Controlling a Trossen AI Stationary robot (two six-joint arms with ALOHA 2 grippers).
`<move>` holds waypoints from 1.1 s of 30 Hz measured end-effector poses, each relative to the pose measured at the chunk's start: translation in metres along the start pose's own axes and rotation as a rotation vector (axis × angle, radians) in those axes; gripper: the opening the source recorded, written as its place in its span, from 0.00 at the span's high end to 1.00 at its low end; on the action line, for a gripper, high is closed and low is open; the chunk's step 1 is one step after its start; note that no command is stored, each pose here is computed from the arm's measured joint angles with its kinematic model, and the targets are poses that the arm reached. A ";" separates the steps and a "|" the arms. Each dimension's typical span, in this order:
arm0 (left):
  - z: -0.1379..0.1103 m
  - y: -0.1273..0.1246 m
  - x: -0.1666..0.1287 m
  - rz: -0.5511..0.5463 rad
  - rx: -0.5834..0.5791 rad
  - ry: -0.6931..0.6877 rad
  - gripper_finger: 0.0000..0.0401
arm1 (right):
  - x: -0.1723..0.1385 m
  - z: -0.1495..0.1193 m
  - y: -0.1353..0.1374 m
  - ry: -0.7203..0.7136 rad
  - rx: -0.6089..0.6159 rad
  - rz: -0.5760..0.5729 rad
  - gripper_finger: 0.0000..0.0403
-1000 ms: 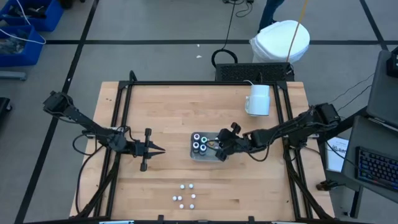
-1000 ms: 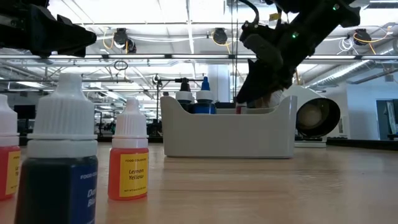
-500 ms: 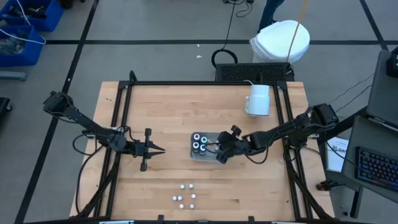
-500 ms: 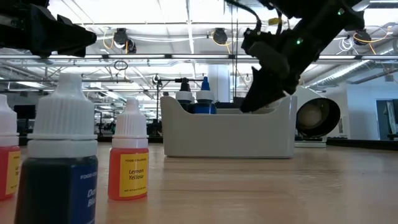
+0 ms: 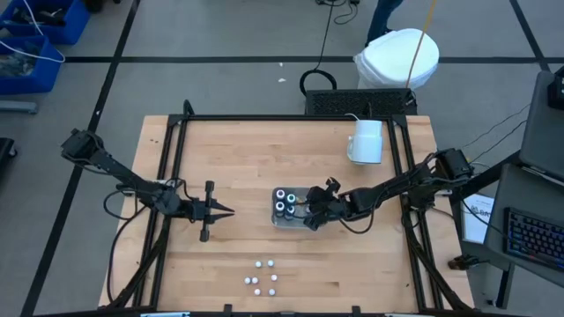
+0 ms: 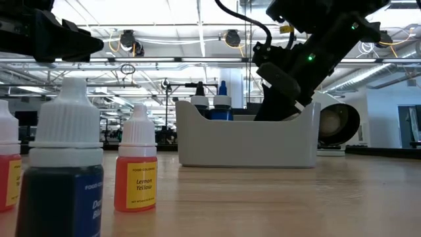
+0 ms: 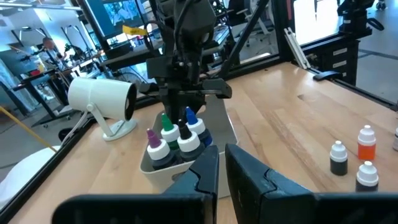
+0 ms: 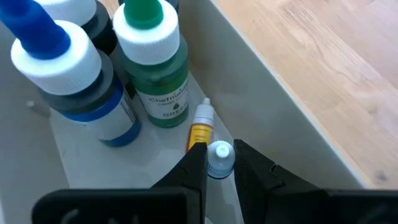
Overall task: Pick & Place food coloring
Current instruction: Put the small red food coloring into the gray bin, then put the small black food coloring into the gray bin
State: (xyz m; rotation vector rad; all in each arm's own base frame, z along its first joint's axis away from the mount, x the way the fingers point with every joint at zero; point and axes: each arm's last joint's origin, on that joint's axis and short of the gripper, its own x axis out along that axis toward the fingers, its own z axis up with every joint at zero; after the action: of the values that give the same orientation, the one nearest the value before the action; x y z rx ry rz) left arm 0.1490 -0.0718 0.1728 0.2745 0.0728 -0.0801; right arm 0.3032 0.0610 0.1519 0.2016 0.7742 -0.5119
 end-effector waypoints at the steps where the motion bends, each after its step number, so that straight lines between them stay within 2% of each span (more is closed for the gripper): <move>1: 0.000 0.000 0.000 0.000 0.000 0.000 0.91 | 0.000 0.000 0.000 0.000 0.003 -0.001 0.89; 10: 0.000 0.000 0.000 0.000 -0.001 -0.001 0.91 | 0.002 0.005 -0.001 -0.025 0.040 0.015 0.89; 21: 0.000 0.000 0.000 0.000 -0.001 -0.002 0.91 | 0.011 -0.001 -0.001 0.006 0.017 -0.003 0.88; 33: 0.000 0.000 0.000 -0.001 -0.005 -0.001 0.91 | 0.011 0.000 -0.002 -0.004 0.052 -0.008 0.67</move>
State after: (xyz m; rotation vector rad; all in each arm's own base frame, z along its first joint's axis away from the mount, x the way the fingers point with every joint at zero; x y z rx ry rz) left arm 0.1490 -0.0718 0.1729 0.2696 0.0719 -0.0805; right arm 0.3089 0.0556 0.1435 0.2457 0.7584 -0.5407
